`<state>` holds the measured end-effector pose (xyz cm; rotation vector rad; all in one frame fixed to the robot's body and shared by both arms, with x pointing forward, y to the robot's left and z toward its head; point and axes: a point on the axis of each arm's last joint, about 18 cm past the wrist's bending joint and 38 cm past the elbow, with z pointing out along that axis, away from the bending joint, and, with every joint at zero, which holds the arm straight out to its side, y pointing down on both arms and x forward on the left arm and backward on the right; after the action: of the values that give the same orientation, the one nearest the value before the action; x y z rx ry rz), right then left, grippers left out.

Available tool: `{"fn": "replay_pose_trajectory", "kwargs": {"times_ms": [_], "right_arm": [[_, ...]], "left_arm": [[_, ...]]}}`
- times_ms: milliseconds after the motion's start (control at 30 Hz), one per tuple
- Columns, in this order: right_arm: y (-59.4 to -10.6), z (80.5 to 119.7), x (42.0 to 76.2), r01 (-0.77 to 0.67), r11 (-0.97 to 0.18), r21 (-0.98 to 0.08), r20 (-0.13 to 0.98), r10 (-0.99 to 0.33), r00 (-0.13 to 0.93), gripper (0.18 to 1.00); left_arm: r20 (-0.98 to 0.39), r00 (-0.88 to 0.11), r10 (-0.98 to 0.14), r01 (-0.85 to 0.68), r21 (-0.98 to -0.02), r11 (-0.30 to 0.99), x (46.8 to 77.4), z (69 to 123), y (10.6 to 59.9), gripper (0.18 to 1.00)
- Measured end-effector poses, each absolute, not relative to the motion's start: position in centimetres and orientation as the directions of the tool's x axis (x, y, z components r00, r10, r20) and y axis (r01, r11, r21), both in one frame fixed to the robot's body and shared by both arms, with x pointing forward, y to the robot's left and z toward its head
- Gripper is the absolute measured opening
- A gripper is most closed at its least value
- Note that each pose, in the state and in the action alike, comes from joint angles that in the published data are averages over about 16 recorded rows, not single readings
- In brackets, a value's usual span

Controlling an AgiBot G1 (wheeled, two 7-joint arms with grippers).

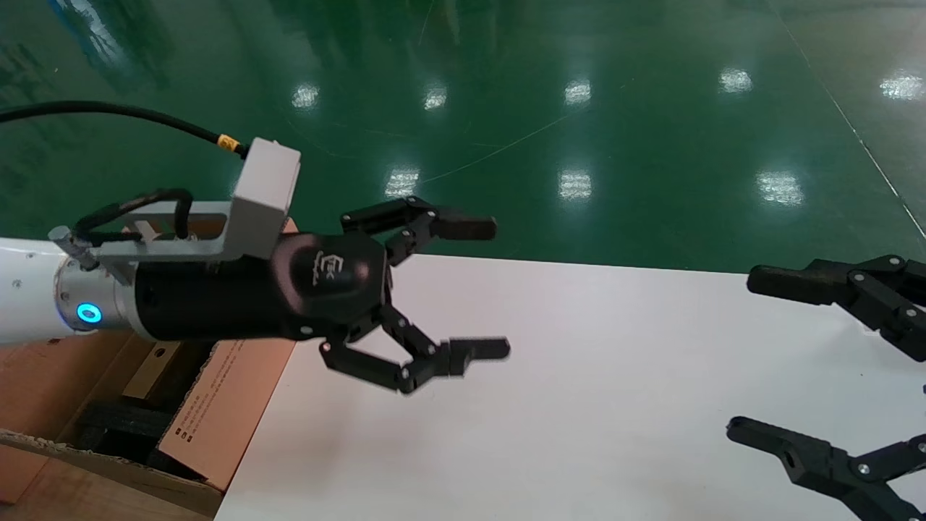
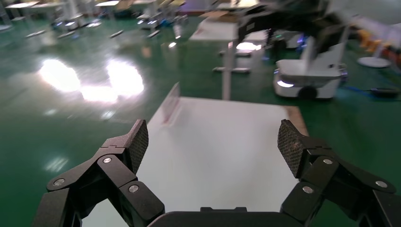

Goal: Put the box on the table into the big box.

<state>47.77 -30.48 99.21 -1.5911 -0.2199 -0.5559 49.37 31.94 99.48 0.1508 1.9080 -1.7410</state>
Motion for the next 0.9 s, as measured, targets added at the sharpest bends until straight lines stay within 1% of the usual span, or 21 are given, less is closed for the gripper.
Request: {"fn": "replay_pose_trajectory", "kwargs": {"times_ms": [233, 367, 433, 767, 900], "right_arm": [[-30.5, 99.2, 47.8, 0.461, -0.110, -0.881, 0.474, -0.188, 0.860, 0.854], [-30.5, 99.2, 47.8, 0.461, -0.110, -0.881, 0.474, -0.188, 0.860, 0.768], [-30.5, 99.2, 47.8, 0.461, -0.110, -0.881, 0.474, -0.188, 0.860, 0.733], [-30.5, 99.2, 47.8, 0.461, -0.109, -0.881, 0.474, -0.188, 0.860, 0.483], [-30.5, 99.2, 47.8, 0.461, -0.109, -0.881, 0.474, -0.188, 0.860, 0.411]], "left_arm": [[-0.476, -0.859, -0.188, 0.461, -0.880, 0.117, 47.7, 99.2, 30.2, 1.001], [-0.480, -0.862, -0.164, 0.468, -0.877, 0.104, 47.2, 99.2, 29.8, 1.001], [-0.480, -0.863, -0.159, 0.470, -0.877, 0.102, 47.1, 99.2, 29.7, 1.001], [-0.479, -0.862, -0.165, 0.468, -0.878, 0.104, 47.3, 99.2, 29.8, 1.001], [-0.479, -0.861, -0.170, 0.467, -0.878, 0.107, 47.4, 99.2, 29.9, 1.001]]}}
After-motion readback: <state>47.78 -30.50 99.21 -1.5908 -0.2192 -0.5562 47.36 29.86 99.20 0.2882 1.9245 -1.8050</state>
